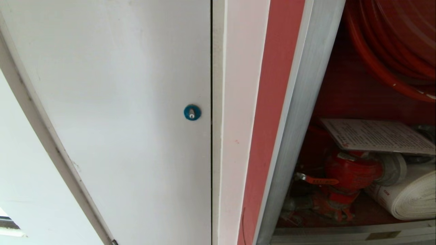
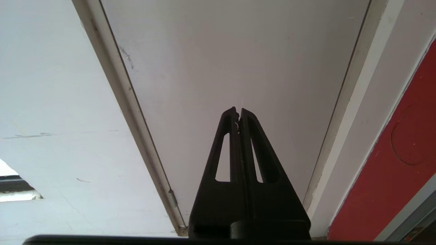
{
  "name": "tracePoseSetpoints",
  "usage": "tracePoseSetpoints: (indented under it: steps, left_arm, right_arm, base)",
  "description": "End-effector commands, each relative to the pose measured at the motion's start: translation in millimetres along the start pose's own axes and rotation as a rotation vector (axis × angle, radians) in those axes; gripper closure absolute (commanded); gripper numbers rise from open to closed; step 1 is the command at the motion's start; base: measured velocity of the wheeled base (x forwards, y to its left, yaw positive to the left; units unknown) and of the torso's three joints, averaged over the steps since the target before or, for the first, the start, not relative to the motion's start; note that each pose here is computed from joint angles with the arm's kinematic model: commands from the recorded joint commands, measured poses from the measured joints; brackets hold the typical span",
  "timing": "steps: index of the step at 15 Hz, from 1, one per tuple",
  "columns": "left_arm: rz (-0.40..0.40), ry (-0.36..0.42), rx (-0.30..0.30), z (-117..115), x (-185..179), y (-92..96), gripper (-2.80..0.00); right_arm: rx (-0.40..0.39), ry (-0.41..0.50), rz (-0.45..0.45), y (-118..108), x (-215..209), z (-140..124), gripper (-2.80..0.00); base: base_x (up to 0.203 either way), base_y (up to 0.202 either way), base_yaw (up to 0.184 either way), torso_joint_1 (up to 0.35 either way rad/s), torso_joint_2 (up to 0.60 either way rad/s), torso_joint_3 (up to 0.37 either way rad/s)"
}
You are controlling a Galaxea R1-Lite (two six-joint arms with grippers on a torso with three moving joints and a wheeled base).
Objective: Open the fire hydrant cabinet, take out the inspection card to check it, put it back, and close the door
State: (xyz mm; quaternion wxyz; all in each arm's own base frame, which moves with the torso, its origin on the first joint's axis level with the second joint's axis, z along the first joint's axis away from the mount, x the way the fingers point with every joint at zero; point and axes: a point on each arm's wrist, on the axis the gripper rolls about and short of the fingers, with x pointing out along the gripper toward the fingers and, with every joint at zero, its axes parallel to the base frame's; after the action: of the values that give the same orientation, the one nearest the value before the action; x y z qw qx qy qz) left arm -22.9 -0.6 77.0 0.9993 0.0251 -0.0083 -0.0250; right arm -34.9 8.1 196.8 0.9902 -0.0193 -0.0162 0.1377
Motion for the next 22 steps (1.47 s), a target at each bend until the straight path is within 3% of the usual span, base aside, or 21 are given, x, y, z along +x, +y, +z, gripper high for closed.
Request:
tracePoseSetpoints:
  steps: [1, 6, 15, 19, 22]
  left_arm:
    - [-0.001, 0.012, 0.0, -3, 1, -0.1, 0.0]
    - [-0.001, 0.012, 0.0, -3, 1, -0.1, 0.0]
    - [-0.001, 0.012, 0.0, -3, 1, -0.1, 0.0]
    - [-0.001, 0.012, 0.0, -3, 1, -0.1, 0.0]
    - [-0.001, 0.012, 0.0, -3, 1, -0.1, 0.0]
  right_arm:
    - [0.025, 0.015, -0.027, 0, -2, -19, 0.0]
    - [0.041, 0.068, -0.035, -1, 3, -38, 0.0]
    - [0.026, 0.082, -0.23, -5, 3, -40, 0.0]
    - [0.014, 0.053, -0.218, -4, -4, -44, 0.0]
    - [-0.027, 0.038, -0.198, -1, -12, -69, 0.0]
  base:
    - [0.0, 0.0, 0.0, 0.0, 0.0, 0.0]
    - [0.0, 0.0, 0.0, 0.0, 0.0, 0.0]
    - [0.0, 0.0, 0.0, 0.0, 0.0, 0.0]
    - [0.0, 0.0, 0.0, 0.0, 0.0, 0.0]
    - [0.0, 0.0, 0.0, 0.0, 0.0, 0.0]
